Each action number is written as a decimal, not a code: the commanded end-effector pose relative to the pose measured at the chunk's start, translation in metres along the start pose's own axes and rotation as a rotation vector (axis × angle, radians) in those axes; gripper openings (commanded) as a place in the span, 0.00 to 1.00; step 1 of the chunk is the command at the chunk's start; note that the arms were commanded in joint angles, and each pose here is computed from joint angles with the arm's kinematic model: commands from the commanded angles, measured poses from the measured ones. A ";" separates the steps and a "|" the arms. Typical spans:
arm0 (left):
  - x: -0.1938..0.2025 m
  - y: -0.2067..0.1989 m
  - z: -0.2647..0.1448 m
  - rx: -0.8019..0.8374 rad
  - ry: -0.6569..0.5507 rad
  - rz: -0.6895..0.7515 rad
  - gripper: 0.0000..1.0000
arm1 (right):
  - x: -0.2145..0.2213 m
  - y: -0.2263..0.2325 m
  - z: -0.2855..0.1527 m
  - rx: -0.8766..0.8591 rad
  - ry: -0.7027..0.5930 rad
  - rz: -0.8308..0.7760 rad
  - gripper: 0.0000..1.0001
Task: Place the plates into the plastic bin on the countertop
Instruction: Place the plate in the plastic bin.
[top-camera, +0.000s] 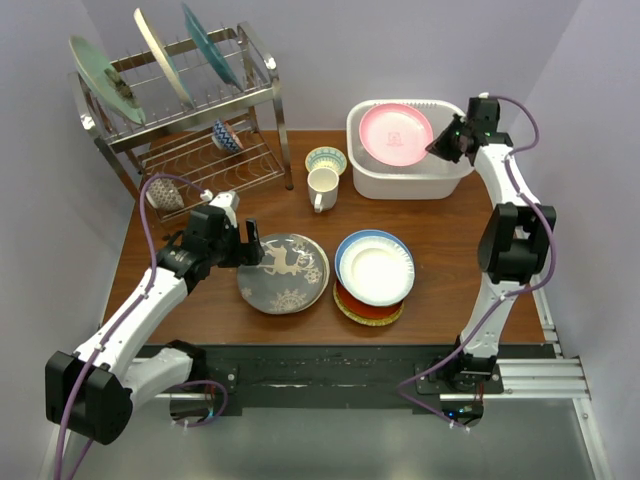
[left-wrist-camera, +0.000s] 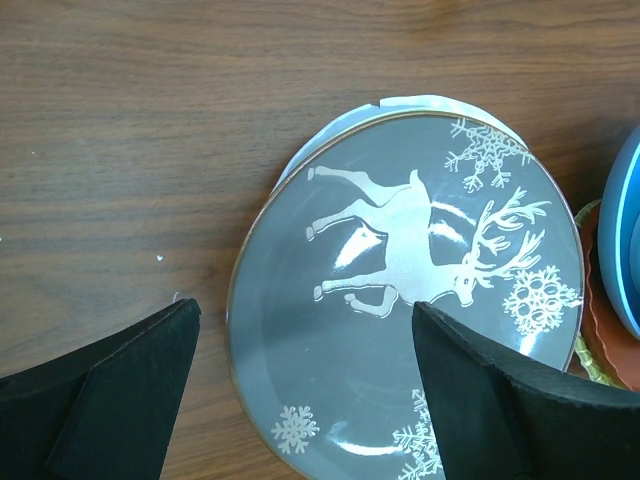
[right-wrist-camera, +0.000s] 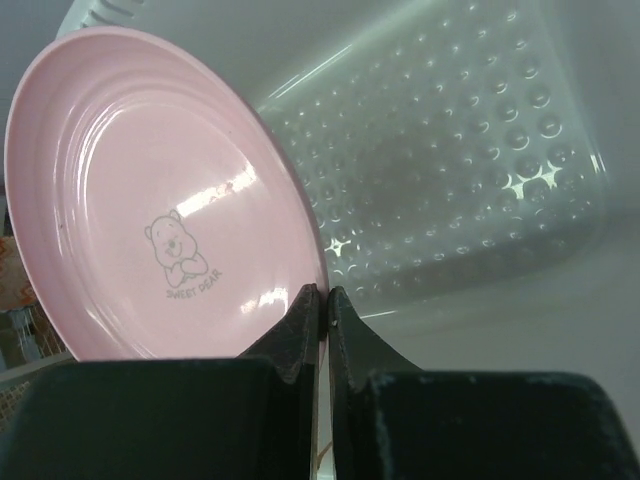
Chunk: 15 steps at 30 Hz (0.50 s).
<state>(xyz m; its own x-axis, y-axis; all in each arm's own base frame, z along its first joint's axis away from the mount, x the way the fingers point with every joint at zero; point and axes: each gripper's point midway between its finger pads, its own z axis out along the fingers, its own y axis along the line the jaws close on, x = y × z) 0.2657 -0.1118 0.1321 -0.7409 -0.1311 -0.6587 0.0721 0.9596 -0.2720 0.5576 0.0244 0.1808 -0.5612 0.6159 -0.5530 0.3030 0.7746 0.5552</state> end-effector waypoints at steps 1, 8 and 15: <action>-0.006 -0.005 0.002 0.033 -0.020 0.030 0.92 | -0.023 0.008 0.003 0.001 -0.063 0.015 0.00; -0.004 -0.006 0.004 0.036 -0.011 0.030 0.91 | -0.026 -0.003 0.016 0.051 -0.084 0.030 0.00; -0.005 -0.004 0.003 0.027 -0.019 0.028 0.91 | -0.025 -0.010 0.024 0.078 -0.084 0.015 0.00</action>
<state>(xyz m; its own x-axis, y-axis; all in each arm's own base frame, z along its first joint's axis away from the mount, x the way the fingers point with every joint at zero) 0.2659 -0.1133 0.1291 -0.7481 -0.1164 -0.6533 0.0852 0.9595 -0.2685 0.5716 0.0078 0.1395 -0.5550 0.6317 -0.5412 0.4037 0.7734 0.4888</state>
